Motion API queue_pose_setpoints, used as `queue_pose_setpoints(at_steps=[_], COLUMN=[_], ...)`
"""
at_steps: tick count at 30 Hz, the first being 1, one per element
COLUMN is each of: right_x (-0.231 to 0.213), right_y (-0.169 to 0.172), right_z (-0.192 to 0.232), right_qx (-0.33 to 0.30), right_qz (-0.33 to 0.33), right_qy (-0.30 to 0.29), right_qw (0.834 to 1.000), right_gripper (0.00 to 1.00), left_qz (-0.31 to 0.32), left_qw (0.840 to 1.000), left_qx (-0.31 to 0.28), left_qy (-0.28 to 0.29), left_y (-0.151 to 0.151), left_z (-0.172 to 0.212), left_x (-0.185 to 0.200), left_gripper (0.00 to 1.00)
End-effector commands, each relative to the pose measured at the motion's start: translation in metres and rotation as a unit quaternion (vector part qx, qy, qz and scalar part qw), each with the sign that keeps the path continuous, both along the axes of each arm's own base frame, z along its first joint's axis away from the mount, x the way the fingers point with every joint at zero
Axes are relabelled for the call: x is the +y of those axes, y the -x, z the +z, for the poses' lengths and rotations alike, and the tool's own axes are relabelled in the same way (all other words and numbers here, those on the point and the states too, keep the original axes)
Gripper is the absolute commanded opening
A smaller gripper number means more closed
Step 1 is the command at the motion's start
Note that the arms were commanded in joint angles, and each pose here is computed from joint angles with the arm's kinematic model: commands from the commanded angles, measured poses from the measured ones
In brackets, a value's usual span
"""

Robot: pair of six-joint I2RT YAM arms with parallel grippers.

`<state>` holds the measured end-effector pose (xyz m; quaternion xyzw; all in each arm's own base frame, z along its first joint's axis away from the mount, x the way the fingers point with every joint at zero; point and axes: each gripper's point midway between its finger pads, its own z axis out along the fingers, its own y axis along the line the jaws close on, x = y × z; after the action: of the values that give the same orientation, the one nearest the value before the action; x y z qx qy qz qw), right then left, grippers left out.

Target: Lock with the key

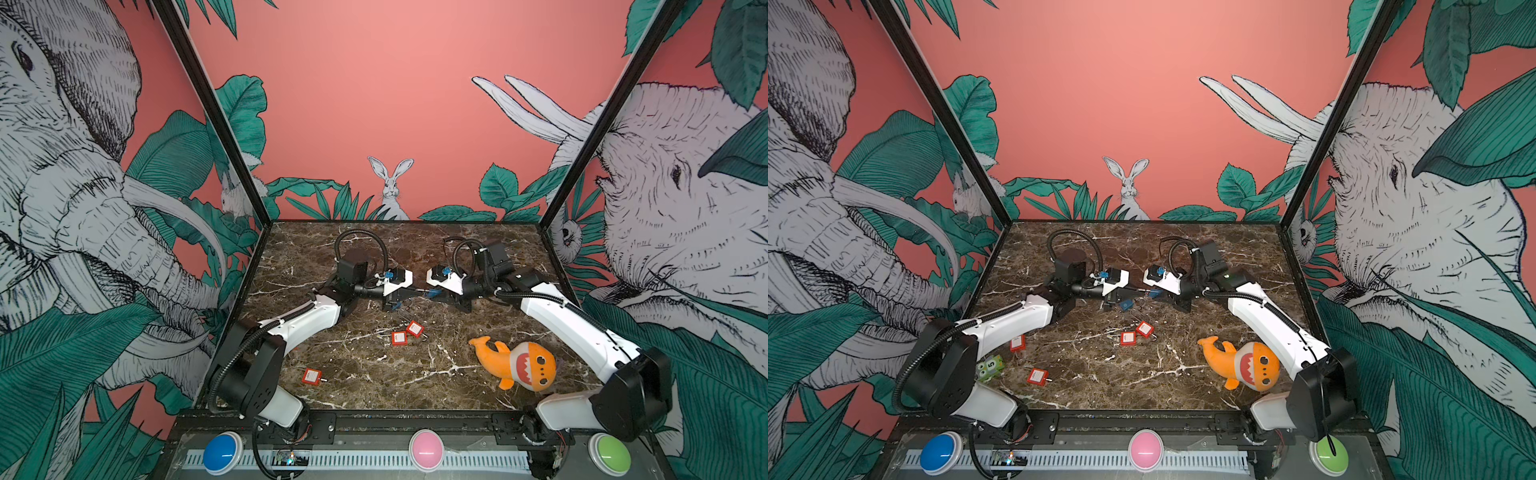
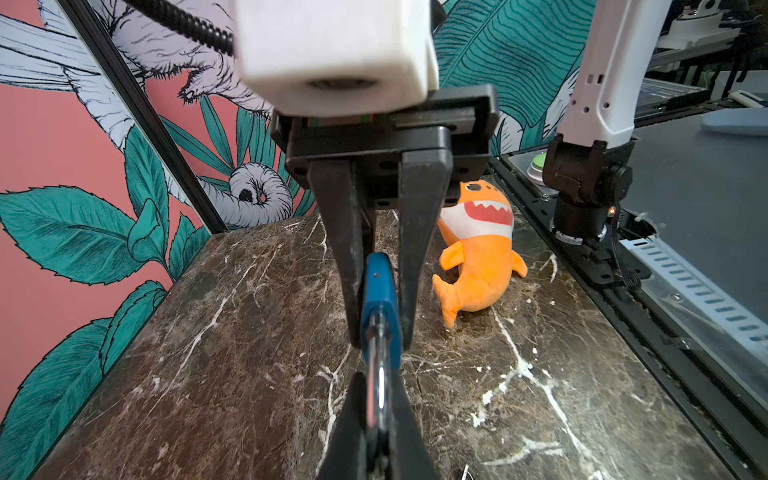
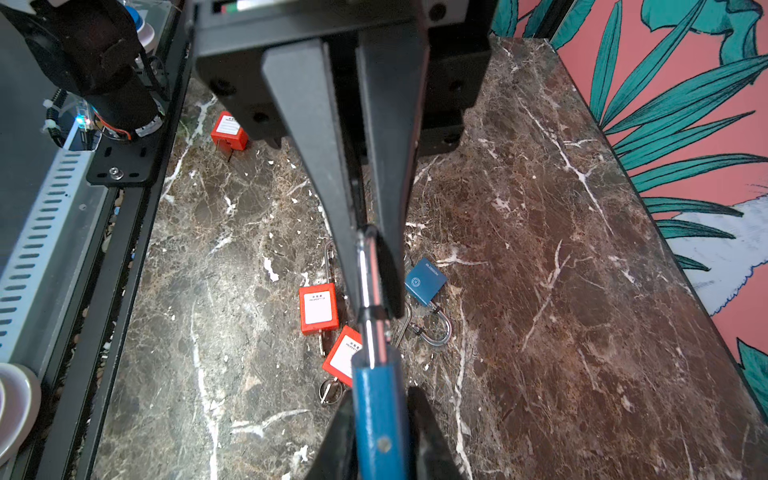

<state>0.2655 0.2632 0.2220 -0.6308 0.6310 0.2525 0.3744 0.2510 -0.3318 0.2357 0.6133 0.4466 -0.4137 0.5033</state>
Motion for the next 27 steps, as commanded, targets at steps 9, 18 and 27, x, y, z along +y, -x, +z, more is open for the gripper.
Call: queue_pose_setpoints(at_steps=[9,18,27], right_x=[0.010,0.009,0.010], right_y=[0.008,0.005,0.000], right_z=[0.001,-0.007,-0.013], right_qx=[0.000,0.024,0.021], right_qz=[0.025,0.010,0.008], right_qy=[-0.015,-0.011,-0.005], right_qw=[1.000,1.000,1.000], right_gripper=[0.05,0.03,0.03], left_qz=[-0.017,0.023,0.016], left_qw=[1.000,0.994,0.994], left_qx=[-0.023,-0.076,-0.053], left_qy=[0.002,-0.069,-0.098], left_y=[0.005,0.002,0.007], left_z=[0.008,0.008,0.003], left_x=[-0.002,0.012,0.016], left_gripper=[0.01,0.40,0.29])
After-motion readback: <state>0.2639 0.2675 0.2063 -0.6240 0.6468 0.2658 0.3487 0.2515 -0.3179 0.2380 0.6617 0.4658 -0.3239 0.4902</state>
